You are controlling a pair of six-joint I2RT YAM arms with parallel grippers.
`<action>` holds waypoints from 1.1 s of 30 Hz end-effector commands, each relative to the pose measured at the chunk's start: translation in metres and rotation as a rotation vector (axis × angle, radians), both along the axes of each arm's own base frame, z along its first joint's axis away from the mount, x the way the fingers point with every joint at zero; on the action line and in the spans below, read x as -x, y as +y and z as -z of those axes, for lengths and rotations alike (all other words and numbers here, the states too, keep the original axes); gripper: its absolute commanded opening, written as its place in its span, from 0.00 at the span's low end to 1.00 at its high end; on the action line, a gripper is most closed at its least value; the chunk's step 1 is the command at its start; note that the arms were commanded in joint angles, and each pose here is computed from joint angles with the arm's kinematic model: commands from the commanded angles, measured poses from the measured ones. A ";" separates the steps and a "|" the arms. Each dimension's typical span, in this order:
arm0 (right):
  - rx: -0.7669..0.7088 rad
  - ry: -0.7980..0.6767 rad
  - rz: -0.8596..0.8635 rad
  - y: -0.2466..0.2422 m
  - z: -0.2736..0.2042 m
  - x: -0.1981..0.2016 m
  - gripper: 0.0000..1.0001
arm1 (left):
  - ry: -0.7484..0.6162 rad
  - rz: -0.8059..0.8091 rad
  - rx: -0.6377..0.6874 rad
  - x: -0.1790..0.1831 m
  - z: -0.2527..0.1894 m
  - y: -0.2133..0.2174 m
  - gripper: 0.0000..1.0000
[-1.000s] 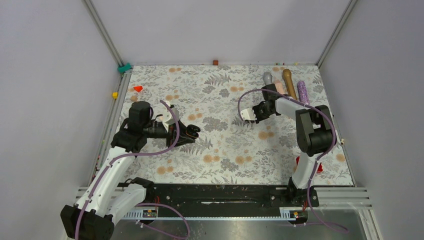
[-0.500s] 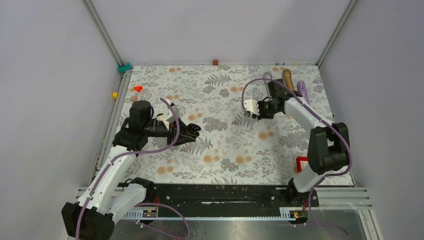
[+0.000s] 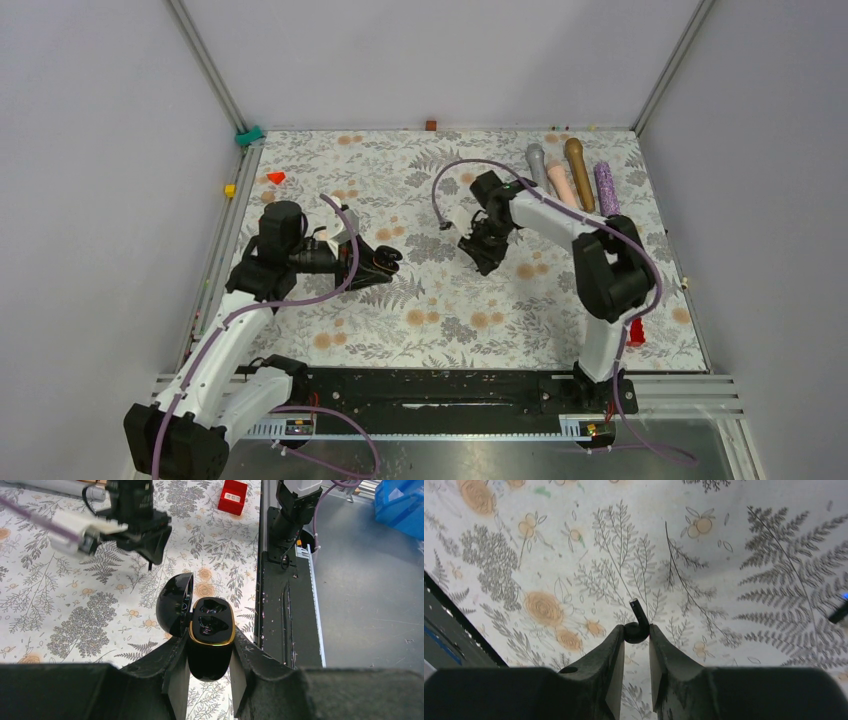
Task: Insert the wireless bluetooth earbuds into the charging case
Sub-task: Pick up the earbud from the center of the board.
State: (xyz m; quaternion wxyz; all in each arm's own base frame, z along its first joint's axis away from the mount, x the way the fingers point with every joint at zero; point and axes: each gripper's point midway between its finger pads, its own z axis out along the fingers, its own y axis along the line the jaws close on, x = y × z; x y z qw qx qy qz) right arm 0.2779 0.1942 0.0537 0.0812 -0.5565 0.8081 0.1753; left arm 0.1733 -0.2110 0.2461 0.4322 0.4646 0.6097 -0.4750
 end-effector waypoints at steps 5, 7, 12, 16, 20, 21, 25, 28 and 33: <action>0.145 -0.023 0.095 0.037 0.018 -0.012 0.24 | -0.088 -0.007 0.019 -0.002 -0.012 0.001 0.00; 0.150 -0.026 0.094 0.044 0.022 -0.012 0.25 | -0.087 -0.007 0.020 -0.002 -0.012 0.001 0.00; 0.182 -0.032 0.070 0.051 0.032 -0.010 0.29 | -0.089 -0.006 0.019 -0.002 -0.011 0.001 0.00; 0.186 -0.046 0.073 0.052 0.034 -0.012 0.37 | -0.089 -0.008 0.020 -0.002 -0.012 0.001 0.00; 0.146 -0.067 0.039 0.055 0.022 -0.010 0.50 | -0.088 -0.008 0.019 -0.003 -0.012 0.001 0.00; 0.131 -0.079 0.026 0.055 0.016 -0.010 0.53 | -0.088 -0.007 0.020 -0.002 -0.012 0.001 0.00; 0.083 -0.160 -0.025 0.054 -0.003 -0.012 0.61 | -0.087 -0.008 0.020 -0.003 -0.012 0.001 0.00; 0.048 -0.216 -0.022 0.052 -0.011 -0.012 0.62 | -0.087 -0.007 0.021 -0.002 -0.012 0.001 0.00; 0.044 -0.225 0.135 0.048 0.000 -0.014 0.62 | -0.090 -0.007 0.022 -0.002 -0.013 0.002 0.00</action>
